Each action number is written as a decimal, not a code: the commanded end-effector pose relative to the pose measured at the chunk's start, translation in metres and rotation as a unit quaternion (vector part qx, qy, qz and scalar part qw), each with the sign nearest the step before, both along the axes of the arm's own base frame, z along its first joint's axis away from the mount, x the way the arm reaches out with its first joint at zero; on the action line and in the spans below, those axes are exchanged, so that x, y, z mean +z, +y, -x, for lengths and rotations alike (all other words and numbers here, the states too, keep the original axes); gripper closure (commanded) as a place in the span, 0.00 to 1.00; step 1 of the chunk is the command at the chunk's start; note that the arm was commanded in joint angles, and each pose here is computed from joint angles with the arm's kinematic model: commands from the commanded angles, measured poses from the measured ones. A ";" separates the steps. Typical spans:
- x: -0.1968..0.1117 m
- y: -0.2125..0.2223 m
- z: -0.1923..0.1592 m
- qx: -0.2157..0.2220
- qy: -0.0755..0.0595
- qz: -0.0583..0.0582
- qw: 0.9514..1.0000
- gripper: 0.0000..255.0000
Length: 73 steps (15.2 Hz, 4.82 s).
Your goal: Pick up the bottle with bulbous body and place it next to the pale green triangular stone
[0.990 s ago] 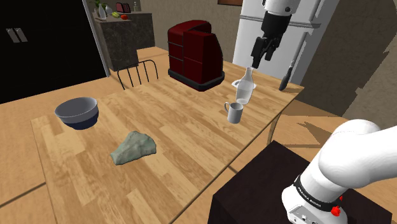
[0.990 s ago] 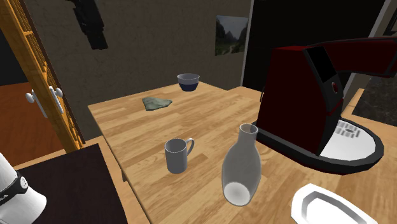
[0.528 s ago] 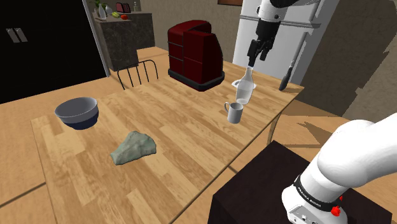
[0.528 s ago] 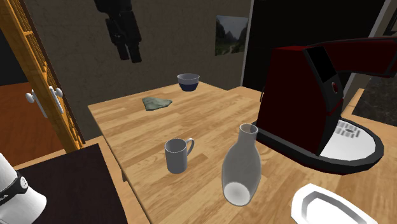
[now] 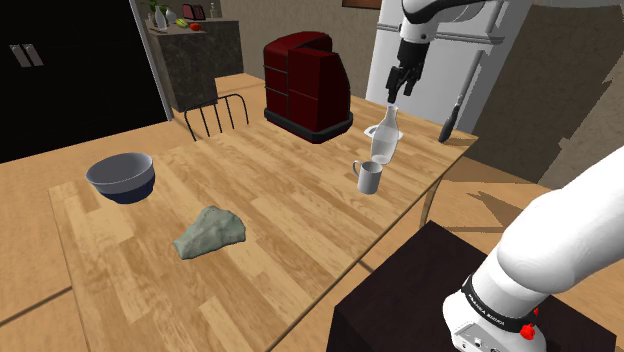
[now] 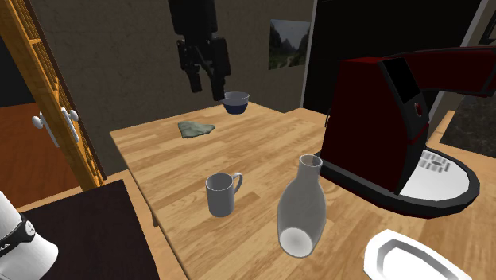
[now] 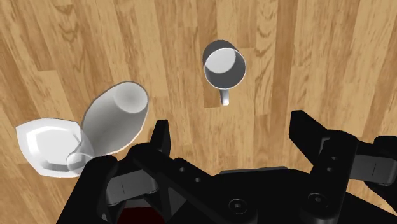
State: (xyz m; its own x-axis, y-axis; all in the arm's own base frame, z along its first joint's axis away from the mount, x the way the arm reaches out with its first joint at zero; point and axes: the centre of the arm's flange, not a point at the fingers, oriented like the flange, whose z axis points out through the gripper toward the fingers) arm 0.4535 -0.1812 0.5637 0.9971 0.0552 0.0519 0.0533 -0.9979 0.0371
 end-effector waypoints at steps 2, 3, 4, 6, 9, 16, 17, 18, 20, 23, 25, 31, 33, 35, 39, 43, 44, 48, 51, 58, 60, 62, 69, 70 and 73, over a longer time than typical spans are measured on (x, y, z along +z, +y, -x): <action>-0.016 -0.030 -0.025 -0.002 0.005 -0.004 1.000 0.00; -0.021 -0.040 -0.033 -0.003 0.006 -0.005 1.000 0.00; -0.026 -0.051 -0.041 -0.004 0.008 -0.007 1.000 0.00; -0.035 -0.071 -0.056 -0.006 0.011 -0.010 1.000 0.00; -0.050 -0.103 -0.079 -0.008 0.016 -0.014 1.000 0.00; -0.085 -0.175 -0.131 -0.015 0.027 -0.024 0.999 0.00; -0.091 -0.186 -0.139 -0.015 0.028 -0.026 0.999 0.00; -0.095 -0.194 -0.145 -0.016 0.030 -0.027 0.999 0.00; -0.105 -0.194 -0.144 -0.016 0.030 -0.027 0.999 0.00; -0.121 -0.194 -0.144 -0.016 0.030 -0.027 0.999 0.00; -0.132 -0.193 -0.144 -0.016 0.030 -0.027 0.999 0.00; -0.135 -0.193 -0.144 -0.016 0.030 -0.027 0.999 0.00; -0.135 -0.193 -0.144 -0.016 0.030 -0.027 0.999 0.00; -0.135 -0.193 -0.144 -0.016 0.030 -0.027 0.999 1.00; -0.135 -0.193 -0.144 -0.016 0.030 -0.027 0.999 1.00; -0.135 -0.193 -0.144 -0.016 0.030 -0.027 0.999 1.00; -0.130 -0.193 -0.144 -0.016 0.030 -0.027 0.999 1.00; -0.109 -0.193 -0.144 -0.016 0.030 -0.027 0.999 1.00; -0.093 -0.193 -0.144 -0.016 0.030 -0.027 0.999 1.00; -0.056 -0.193 -0.144 -0.016 0.030 -0.027 0.999 1.00; -0.045 -0.193 -0.144 -0.016 0.030 -0.027 0.999 1.00; -0.035 -0.193 -0.144 -0.016 0.030 -0.027 0.999 1.00; -0.007 -0.132 -0.128 -0.016 0.030 -0.027 0.999 1.00; -0.004 -0.119 -0.124 -0.016 0.030 -0.027 0.999 1.00; 0.006 -0.082 -0.114 -0.016 0.030 -0.027 0.999 1.00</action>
